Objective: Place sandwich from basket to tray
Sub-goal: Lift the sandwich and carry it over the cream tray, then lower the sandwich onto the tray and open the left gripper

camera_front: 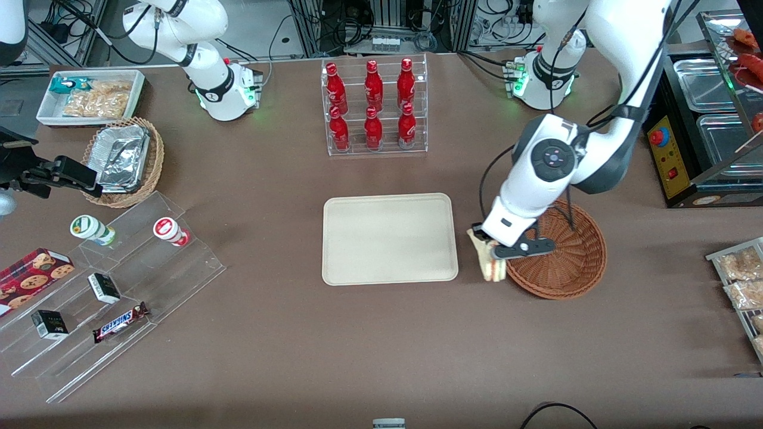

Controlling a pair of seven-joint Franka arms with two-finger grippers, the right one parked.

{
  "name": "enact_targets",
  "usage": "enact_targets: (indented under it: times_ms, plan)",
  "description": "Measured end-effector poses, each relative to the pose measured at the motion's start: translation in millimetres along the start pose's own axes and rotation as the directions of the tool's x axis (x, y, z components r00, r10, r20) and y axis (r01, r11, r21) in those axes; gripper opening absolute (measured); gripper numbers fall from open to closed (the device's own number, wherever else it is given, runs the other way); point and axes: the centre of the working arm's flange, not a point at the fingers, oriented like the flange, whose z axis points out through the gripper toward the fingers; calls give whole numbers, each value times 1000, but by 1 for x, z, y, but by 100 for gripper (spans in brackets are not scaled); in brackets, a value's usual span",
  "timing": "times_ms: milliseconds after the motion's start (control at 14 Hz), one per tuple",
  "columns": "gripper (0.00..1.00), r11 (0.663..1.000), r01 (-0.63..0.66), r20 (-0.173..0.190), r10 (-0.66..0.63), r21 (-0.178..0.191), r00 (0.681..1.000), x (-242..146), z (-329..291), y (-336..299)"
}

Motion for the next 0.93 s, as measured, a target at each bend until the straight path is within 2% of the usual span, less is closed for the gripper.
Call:
enact_targets:
  times_ms: [286,500,786,929]
  plan:
    - [15,1000,-7,36,8,-26,999,-29,22,70]
    - [15,999,-6,45,7,-36,999,-38,33,107]
    - [15,1000,27,10,-27,13,1000,-41,65,137]
    - [15,999,33,6,-34,33,999,-44,83,146]
